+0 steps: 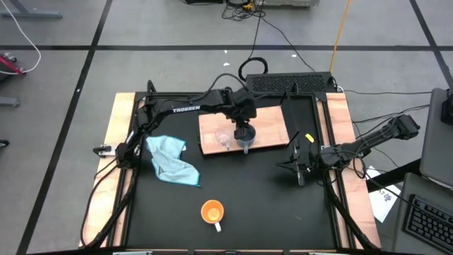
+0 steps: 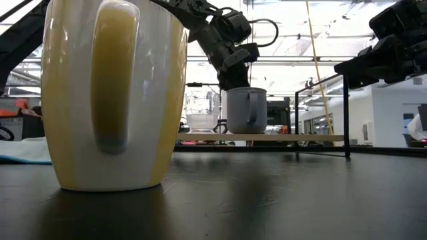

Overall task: Stack small to large cups/mugs on shelf
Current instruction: Put the yellow mug on the shelf

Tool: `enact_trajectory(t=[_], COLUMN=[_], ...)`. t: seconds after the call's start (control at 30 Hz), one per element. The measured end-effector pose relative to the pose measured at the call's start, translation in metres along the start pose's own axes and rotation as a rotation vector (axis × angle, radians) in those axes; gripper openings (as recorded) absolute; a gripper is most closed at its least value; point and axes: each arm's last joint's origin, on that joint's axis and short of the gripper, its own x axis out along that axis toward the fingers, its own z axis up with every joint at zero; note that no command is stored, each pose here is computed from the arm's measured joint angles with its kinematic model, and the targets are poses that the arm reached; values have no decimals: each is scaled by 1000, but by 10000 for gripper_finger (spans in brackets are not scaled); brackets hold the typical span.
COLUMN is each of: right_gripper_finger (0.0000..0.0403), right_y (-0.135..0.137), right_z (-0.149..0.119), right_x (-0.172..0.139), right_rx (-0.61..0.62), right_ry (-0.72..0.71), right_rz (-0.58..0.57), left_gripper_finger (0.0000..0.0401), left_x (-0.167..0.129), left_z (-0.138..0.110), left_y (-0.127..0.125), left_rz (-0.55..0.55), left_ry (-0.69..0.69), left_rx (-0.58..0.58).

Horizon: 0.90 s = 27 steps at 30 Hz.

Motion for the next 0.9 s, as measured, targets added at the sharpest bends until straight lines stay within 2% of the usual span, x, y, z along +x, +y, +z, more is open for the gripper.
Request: enact_trajectory(t=[0.3, 0.4, 0.53, 0.63, 0.77, 0.83, 0.9], right_gripper_finger=[0, 0, 0, 0, 0, 0, 0], right_y=[0, 0, 0, 0, 0, 0, 0], right_z=[0, 0, 0, -1, -1, -1, -1], right_x=[0, 0, 0, 0, 0, 0, 0], right_rx=[-1, -1, -3, -5, -5, -4, -4], right_ry=[1, 0, 3, 8, 14, 14, 13], right_rz=[0, 0, 0, 0, 0, 0, 0], left_gripper_finger=[188, 189, 181, 139, 28, 13, 9], left_x=[-24, -38, -55, -61, -64, -66, -67], left_z=[15, 19, 29, 32, 33, 31, 30], left_y=[-2, -7, -20, -32, -47, -52, -57], left_rz=[1, 15, 25, 51, 24, 30, 83], left_ry=[-1, 34, 43, 66, 88, 116, 145], left_rx=[-20, -31, 10, 51, 97, 113, 138])
